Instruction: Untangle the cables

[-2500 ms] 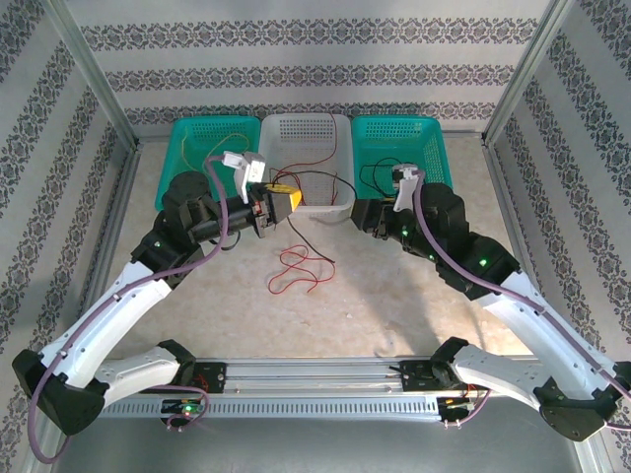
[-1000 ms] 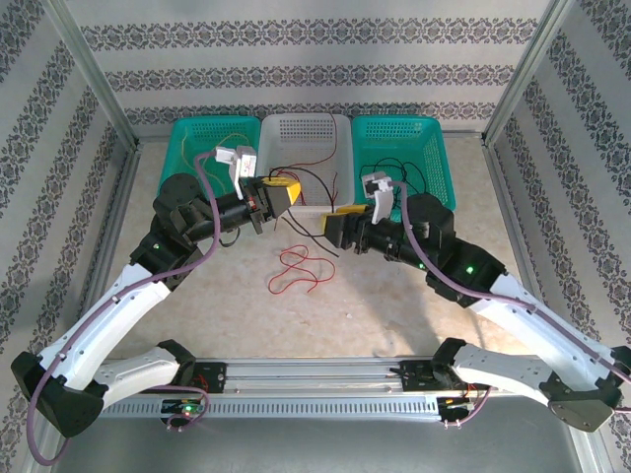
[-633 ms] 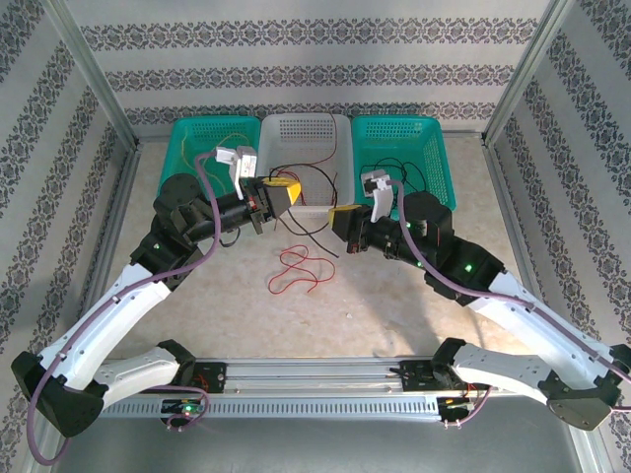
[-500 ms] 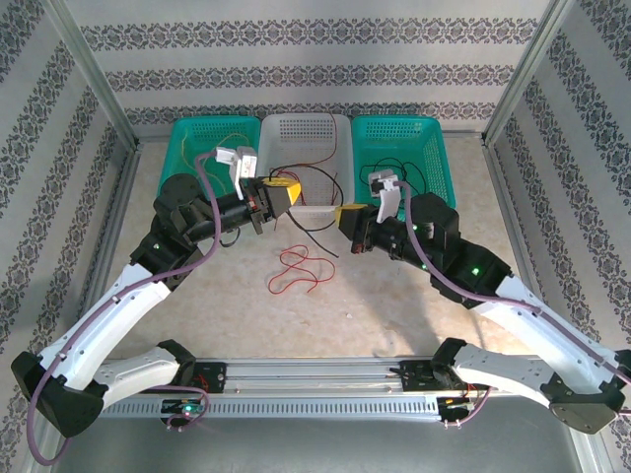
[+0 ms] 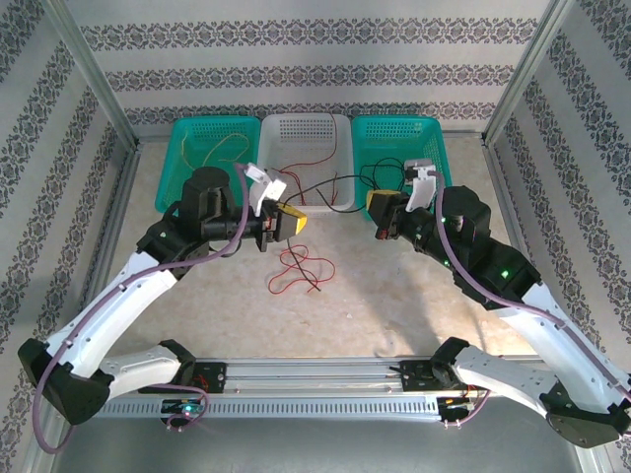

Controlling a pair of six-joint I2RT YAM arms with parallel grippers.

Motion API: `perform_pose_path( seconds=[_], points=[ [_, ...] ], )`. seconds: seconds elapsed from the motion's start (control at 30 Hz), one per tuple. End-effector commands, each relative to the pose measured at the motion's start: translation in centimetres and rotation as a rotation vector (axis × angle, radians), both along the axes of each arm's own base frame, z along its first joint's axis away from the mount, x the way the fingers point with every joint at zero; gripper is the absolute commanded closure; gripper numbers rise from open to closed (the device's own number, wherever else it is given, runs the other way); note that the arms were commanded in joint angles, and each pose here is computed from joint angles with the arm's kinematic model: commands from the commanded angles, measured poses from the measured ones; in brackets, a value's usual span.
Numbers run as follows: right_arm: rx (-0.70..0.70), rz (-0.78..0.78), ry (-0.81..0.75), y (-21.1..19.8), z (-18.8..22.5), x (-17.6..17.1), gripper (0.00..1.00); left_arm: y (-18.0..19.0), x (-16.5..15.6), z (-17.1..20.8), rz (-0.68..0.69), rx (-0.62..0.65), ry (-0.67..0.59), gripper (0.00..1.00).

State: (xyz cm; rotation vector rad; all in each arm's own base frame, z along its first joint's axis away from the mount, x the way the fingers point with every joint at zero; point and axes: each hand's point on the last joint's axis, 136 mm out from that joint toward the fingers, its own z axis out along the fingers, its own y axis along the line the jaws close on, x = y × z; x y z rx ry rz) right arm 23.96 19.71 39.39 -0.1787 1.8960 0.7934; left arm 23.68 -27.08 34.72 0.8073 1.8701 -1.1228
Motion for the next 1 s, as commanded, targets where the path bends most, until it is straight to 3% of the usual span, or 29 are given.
perform_pose_path(
  seconds=[0.0, 0.03, 0.07, 0.1, 0.27, 0.5, 0.67, 0.83, 0.97],
  points=[
    [-0.039, -0.035, -0.004, -0.7, 0.5, 0.5, 1.00, -0.1, -0.8, 0.2, -0.031, 0.006, -0.023, 0.82],
    [-0.051, -0.047, 0.002, -0.8, 0.4, 0.6, 1.00, 0.1, -0.2, 0.3, 0.008, 0.008, -0.037, 0.57],
    [-0.063, -0.061, 0.009, -1.1, 0.4, 0.8, 1.00, 0.4, 0.3, 0.4, 0.045, 0.007, -0.053, 0.40],
    [-0.078, -0.079, 0.016, -1.4, 0.3, 1.1, 1.00, 0.7, 0.8, 0.5, 0.083, 0.005, -0.069, 0.30],
    [-0.130, -0.166, 0.086, -3.2, 0.0, 3.2, 1.00, 2.4, 2.5, 1.9, 0.246, -0.051, -0.134, 0.12],
    [-0.087, -0.269, 0.143, -6.1, 2.1, 8.4, 0.98, 6.8, 5.8, 0.1, 0.584, -0.002, -0.088, 0.07],
    [-0.077, -0.384, 0.173, -9.4, 2.5, 13.1, 0.97, 6.7, 5.2, -0.3, 0.567, -0.013, -0.056, 0.15],
    [-0.040, -0.473, 0.296, -13.1, -1.7, 17.9, 0.91, 7.0, 5.3, -1.0, 0.589, 0.001, -0.022, 0.16],
    [-0.084, -0.550, 0.434, -16.0, -7.7, 19.8, 0.77, 7.3, 5.2, -1.5, 0.603, 0.022, -0.010, 0.15]
  ],
)
